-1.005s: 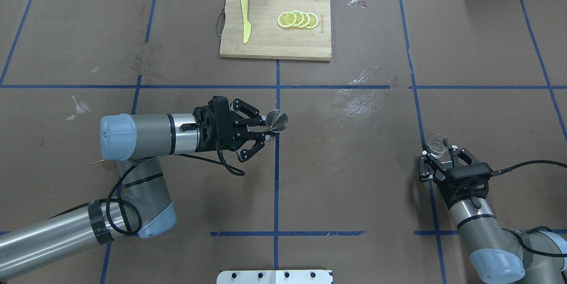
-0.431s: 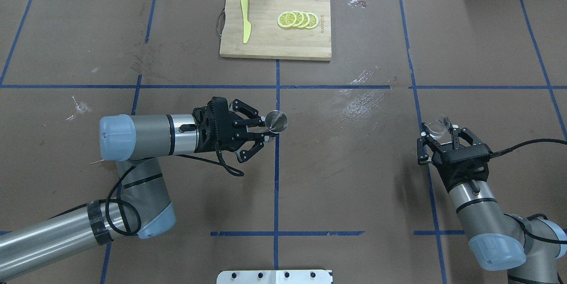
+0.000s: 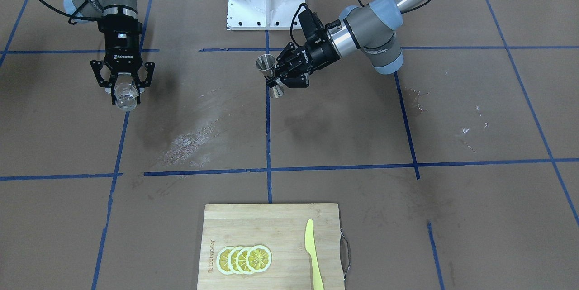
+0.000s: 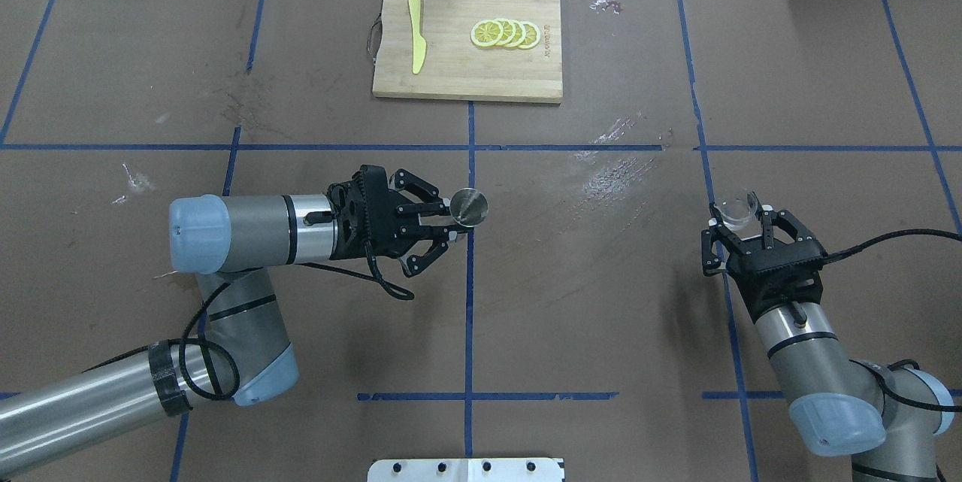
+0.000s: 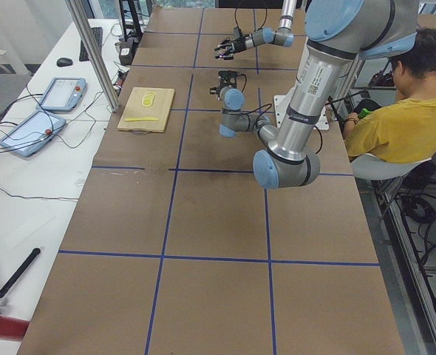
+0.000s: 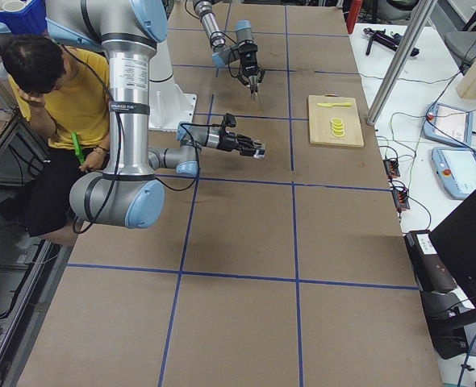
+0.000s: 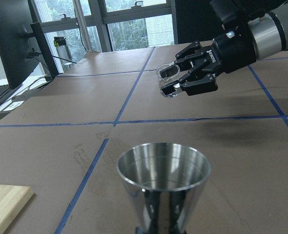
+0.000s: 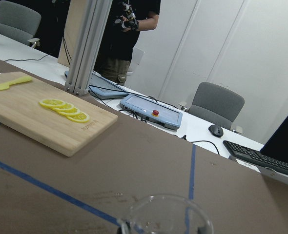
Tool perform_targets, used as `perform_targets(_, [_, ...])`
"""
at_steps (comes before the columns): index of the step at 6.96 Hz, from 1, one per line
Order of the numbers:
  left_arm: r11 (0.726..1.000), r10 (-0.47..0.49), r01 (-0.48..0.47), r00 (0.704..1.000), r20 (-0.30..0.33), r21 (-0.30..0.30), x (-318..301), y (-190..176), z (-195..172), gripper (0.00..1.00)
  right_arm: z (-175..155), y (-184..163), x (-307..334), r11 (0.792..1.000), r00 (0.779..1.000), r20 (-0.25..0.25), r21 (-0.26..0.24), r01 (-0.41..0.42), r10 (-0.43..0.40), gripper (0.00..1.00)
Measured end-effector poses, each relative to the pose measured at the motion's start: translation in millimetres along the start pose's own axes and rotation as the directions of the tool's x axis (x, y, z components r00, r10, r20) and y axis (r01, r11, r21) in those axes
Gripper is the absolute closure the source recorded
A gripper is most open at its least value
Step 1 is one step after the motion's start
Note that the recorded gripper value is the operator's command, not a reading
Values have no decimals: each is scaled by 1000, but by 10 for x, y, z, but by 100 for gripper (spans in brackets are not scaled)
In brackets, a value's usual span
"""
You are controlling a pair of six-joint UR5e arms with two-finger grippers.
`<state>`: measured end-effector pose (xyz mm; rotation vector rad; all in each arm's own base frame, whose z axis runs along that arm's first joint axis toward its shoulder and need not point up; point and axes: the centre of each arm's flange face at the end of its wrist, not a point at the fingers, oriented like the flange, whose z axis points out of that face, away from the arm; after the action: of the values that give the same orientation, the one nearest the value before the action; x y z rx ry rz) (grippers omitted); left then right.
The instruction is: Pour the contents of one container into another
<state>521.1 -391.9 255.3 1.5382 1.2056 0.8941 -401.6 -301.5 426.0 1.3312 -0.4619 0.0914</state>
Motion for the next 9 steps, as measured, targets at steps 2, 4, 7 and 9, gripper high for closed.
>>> perform_targets(2, [1000,-1,1,1000,1,-5,0,8,7,100,-17,-367,-226,999,1000,24,33,17,-18,100])
perform_targets(4, [1000,-2,3,1000,8,-10,-5,18,17,100,11,-741,-556,998,999,44,61,-1,-2,100])
perform_targets(7, [998,-54,55,998,37,-14,-17,8,59,100,44,-1164,-1026,998,999,47,61,2,-5,100])
perform_targets(9, [991,-131,132,991,35,-16,16,7,86,100,46,-1354,-1233,998,999,43,54,18,-20,100])
